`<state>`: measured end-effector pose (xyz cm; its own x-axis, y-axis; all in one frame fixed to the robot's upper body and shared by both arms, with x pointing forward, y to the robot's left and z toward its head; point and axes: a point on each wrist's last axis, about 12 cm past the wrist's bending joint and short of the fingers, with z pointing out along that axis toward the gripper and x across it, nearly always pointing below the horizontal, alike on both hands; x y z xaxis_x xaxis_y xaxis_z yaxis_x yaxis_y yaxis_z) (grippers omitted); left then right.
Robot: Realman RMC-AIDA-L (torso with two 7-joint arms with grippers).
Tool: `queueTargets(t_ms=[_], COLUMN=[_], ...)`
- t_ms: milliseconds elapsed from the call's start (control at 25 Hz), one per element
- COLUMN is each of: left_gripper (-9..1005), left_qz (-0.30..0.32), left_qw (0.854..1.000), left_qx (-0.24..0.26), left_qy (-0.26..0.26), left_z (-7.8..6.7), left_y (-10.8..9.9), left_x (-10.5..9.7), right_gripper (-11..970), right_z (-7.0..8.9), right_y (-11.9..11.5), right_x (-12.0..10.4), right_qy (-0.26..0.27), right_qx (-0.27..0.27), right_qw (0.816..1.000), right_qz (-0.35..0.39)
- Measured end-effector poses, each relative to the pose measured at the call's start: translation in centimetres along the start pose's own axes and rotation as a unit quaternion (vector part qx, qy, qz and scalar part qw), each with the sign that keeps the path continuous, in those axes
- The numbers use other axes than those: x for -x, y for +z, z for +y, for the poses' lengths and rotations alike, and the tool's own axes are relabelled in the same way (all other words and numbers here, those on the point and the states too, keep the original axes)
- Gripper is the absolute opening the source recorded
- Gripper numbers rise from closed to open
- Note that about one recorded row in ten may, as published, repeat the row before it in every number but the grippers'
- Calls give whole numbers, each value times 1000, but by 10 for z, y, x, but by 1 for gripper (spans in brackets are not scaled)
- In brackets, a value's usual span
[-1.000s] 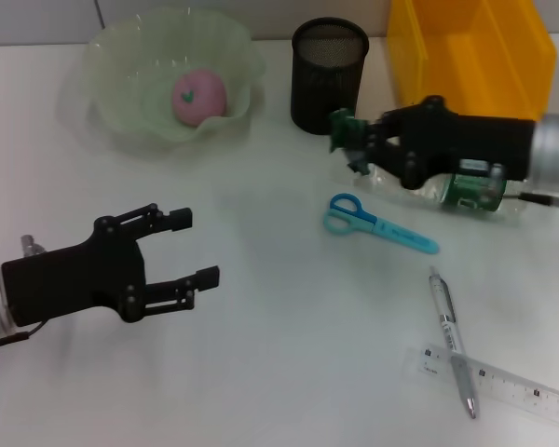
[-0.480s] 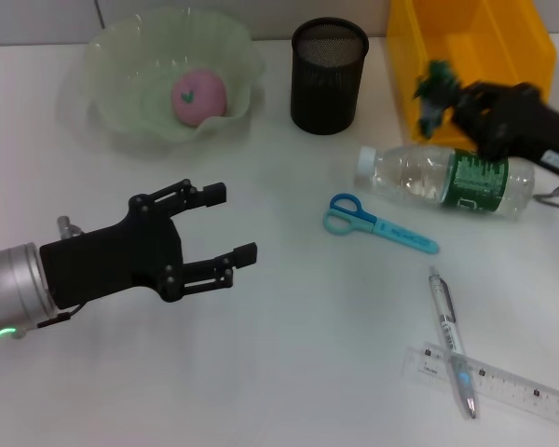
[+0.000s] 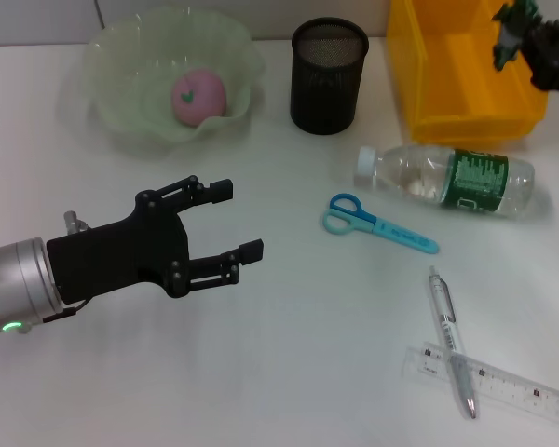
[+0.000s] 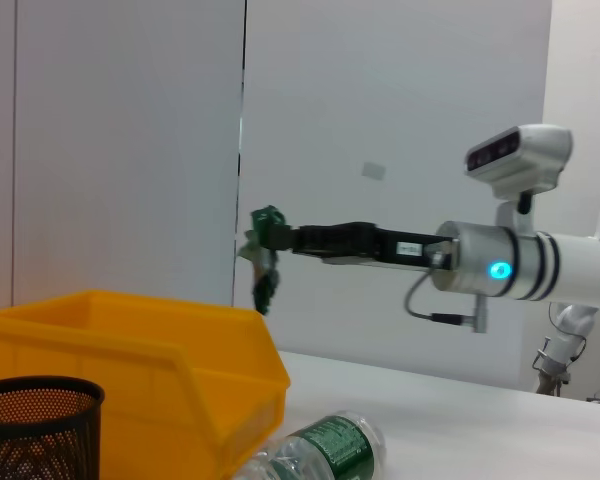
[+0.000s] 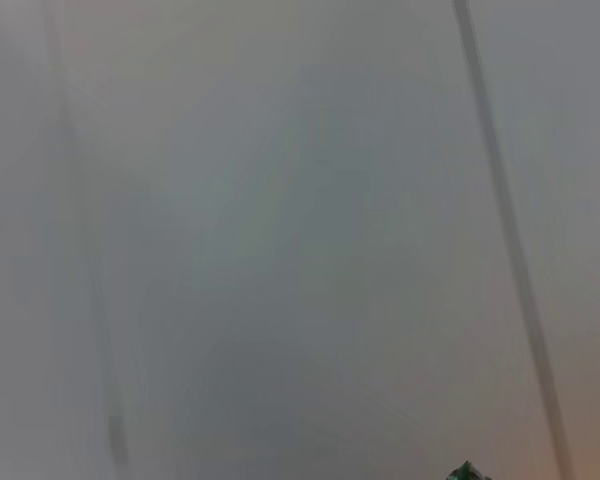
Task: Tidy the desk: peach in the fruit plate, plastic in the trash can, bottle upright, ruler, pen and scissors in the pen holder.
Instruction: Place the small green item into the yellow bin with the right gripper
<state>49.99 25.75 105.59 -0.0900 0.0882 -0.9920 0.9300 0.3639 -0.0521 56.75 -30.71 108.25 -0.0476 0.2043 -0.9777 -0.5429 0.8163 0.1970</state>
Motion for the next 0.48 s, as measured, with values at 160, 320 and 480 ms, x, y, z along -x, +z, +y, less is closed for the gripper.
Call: queueTargets(t_ms=[160, 320, 480], left_gripper=[770, 768, 766], left_qz=[0, 0, 1], left_qw=[1000, 1000, 1000], left_qx=[0, 0, 2], left_qy=[-3, -4, -8], left_z=[0, 0, 0], left_y=[0, 0, -2], left_x=[0, 0, -1], right_gripper=[37, 58, 85], right_z=[-5, -10, -15], right_y=[17, 33, 46], right_x=[2, 4, 4], right_qy=[-18, -22, -25], right_qx=[-35, -64, -92], right_qw=[999, 998, 995], right_qz=[-8, 4, 27])
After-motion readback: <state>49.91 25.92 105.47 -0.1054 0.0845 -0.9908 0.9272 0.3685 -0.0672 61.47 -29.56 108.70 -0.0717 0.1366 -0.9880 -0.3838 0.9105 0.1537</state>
